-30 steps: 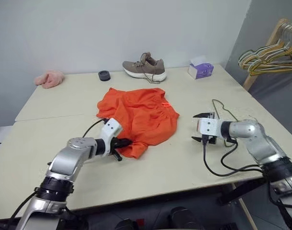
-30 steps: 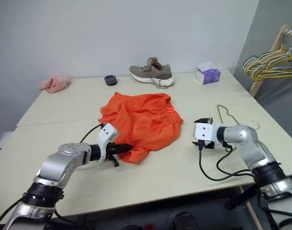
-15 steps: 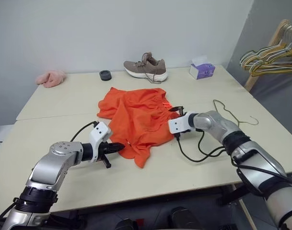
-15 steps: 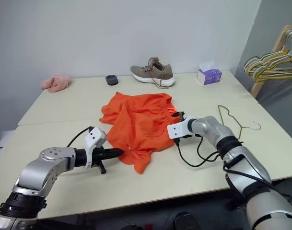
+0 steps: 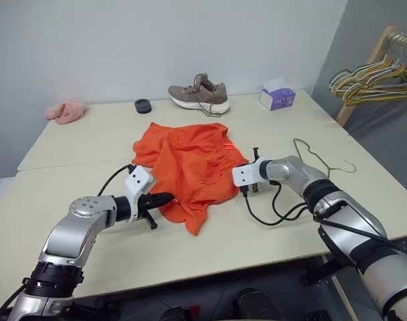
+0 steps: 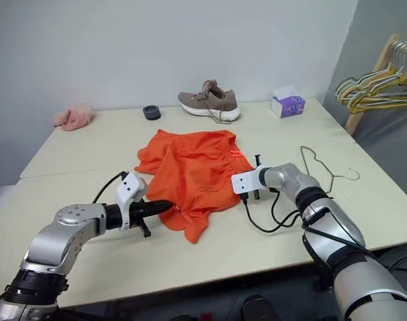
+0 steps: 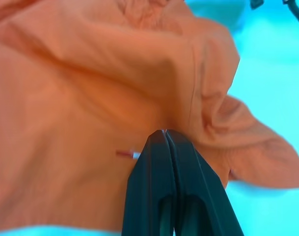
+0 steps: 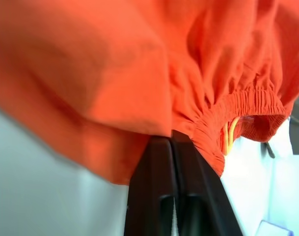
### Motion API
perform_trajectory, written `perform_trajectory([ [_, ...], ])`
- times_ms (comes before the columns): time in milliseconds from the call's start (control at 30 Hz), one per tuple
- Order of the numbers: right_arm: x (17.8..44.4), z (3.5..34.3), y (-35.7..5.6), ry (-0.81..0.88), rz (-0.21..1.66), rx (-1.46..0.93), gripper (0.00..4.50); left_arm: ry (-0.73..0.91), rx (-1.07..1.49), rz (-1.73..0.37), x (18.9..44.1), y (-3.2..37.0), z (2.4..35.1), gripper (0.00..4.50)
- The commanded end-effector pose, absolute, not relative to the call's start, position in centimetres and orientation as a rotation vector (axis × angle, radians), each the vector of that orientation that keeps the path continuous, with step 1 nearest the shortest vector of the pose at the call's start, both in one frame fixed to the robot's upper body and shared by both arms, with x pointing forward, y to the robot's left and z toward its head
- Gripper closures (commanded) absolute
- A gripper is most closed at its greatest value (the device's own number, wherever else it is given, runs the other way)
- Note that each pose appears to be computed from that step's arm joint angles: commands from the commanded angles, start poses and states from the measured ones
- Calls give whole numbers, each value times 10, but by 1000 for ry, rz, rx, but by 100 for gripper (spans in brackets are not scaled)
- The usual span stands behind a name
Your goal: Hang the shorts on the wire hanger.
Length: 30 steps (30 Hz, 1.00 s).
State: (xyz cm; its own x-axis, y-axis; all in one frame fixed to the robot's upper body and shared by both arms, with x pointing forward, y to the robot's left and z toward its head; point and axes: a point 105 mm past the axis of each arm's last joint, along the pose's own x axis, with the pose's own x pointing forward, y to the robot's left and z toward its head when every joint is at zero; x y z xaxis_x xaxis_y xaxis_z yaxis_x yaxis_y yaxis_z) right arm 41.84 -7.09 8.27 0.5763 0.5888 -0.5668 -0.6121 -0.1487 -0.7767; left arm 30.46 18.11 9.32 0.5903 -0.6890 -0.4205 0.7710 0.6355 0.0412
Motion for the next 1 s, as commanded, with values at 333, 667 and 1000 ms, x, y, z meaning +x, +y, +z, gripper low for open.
perform_trajectory([
  [333, 366, 141, -40, -87, 1205, -998, 450, 404, 236, -1044, 296, 153, 92, 177],
  [667, 323, 121, -83, 57, 1250, -1156, 450, 478, 264, -1108, 275, 179, 91, 4],
  [1000, 312, 117, -104, 60, 1232, -1299, 219, 474, 268, -1141, 262, 187, 98, 0],
])
